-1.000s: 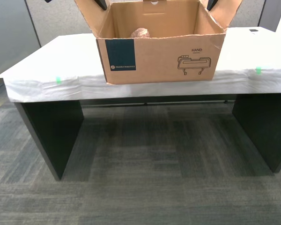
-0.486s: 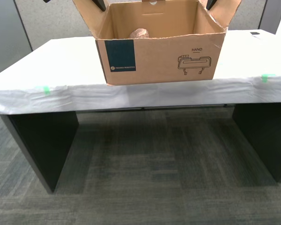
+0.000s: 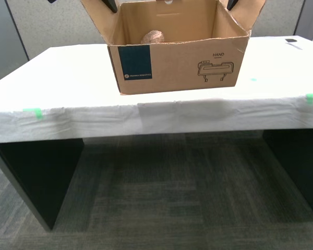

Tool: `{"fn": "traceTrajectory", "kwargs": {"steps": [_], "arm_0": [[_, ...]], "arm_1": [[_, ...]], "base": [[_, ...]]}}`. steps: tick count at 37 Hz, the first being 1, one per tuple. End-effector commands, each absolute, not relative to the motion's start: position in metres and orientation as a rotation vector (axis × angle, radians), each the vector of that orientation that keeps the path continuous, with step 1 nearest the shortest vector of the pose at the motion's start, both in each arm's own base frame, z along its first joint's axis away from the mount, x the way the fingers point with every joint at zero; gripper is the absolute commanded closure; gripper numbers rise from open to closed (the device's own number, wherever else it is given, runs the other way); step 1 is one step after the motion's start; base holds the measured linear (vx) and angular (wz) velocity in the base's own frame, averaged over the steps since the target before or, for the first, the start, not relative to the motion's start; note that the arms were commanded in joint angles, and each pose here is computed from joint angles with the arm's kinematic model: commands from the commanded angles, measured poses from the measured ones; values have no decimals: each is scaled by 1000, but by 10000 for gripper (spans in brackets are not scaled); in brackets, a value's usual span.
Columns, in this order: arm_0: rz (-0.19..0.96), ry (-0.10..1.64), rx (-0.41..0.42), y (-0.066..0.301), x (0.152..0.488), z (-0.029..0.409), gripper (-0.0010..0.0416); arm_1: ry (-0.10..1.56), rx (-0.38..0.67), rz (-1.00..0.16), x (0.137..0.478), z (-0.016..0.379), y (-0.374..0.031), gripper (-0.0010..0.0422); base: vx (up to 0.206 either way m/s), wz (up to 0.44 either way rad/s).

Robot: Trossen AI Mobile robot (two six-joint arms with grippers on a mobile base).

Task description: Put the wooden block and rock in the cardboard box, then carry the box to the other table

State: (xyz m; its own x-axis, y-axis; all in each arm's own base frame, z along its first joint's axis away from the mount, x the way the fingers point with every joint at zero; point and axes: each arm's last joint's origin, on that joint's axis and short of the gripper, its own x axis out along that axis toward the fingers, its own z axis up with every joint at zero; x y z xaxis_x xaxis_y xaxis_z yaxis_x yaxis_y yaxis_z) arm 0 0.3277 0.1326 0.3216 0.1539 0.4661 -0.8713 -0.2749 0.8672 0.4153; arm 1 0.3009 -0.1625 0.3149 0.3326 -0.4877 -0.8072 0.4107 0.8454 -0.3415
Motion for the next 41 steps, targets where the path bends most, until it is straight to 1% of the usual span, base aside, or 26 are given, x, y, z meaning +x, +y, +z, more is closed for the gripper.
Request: {"fn": "traceTrajectory", "kwargs": {"steps": [1, 18, 23, 30, 34, 41], "arm_0": [[547, 1304, 184, 134, 328, 323, 406], [550, 1267, 194, 135, 331, 324, 406], [544, 1262, 205, 136, 332, 325, 406], [513, 1278, 248, 136, 332, 324, 406], [511, 1279, 251, 136, 332, 325, 406], [502, 1280, 265, 137, 332, 325, 406]], "arm_1": [[1080, -80, -612, 300, 316, -163, 412], [1065, -74, -605, 303, 315, -163, 412], [1031, -72, -615, 305, 317, -164, 412], [1000, -55, -632, 307, 319, -165, 412], [976, -26, -651, 307, 320, -165, 412], [963, -9, -661, 308, 320, -165, 412]], "base": [[178, 80], [168, 47], [164, 25], [165, 24], [168, 19], [168, 13]]}}
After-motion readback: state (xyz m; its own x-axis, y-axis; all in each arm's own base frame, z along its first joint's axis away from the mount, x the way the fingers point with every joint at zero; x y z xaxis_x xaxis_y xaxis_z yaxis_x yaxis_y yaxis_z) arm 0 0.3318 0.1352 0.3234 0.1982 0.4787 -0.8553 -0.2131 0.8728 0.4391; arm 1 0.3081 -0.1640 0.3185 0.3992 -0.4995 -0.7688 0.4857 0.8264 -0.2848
